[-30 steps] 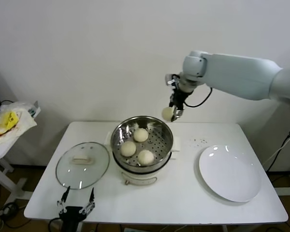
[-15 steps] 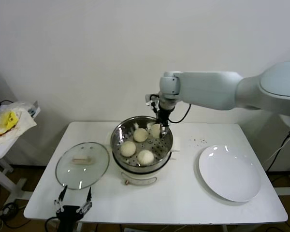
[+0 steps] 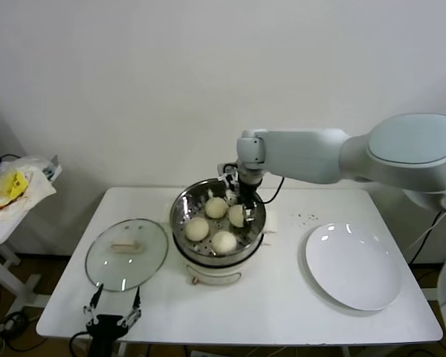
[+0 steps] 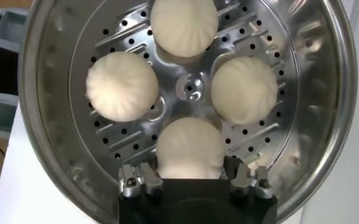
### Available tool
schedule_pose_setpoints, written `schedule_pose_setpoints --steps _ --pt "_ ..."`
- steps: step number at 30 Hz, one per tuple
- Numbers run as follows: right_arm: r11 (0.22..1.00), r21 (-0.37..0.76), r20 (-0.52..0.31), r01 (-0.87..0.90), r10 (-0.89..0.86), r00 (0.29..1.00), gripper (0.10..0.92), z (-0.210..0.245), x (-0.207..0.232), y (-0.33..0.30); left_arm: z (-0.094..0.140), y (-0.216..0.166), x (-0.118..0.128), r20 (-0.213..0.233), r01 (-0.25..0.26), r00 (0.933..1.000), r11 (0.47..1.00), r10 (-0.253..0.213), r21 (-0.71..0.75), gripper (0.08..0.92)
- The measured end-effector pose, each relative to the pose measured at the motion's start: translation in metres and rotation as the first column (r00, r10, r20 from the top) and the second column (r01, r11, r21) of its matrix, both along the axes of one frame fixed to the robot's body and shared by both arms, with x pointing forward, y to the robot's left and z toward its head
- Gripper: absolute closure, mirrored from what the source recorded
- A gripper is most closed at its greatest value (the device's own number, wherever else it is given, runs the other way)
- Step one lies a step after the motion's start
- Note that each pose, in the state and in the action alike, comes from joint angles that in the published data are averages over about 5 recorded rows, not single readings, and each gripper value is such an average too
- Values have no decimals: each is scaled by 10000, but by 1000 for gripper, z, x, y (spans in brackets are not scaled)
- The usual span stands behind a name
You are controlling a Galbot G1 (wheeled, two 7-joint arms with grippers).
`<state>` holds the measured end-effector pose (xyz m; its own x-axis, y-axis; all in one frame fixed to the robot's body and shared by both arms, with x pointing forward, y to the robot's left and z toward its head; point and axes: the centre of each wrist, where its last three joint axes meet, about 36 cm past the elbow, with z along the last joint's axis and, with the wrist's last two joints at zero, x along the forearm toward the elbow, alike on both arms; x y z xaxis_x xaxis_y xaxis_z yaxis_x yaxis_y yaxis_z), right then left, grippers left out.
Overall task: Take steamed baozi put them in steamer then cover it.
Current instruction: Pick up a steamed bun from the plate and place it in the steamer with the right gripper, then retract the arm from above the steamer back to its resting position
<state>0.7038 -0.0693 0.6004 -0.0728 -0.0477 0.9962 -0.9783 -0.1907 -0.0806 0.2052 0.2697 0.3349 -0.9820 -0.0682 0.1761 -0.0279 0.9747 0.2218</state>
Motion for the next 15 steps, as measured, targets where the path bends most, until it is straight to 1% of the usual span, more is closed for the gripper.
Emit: schedule_pose_setpoints --steps 3,9,15 --pt "10000 -33 -18 -2 2 10000 207 0 0 -1 0 0 0 -8 0 10000 10000 0 3 177" --pt "9999 142 -15 -35 36 10000 200 9 -2 -3 -2 1 -1 -26 -19 10000 10000 19 41 177" --pt "9975 696 155 -94 83 9998 200 33 -3 -13 -1 3 -2 -9 -47 10000 9999 47 129 177"
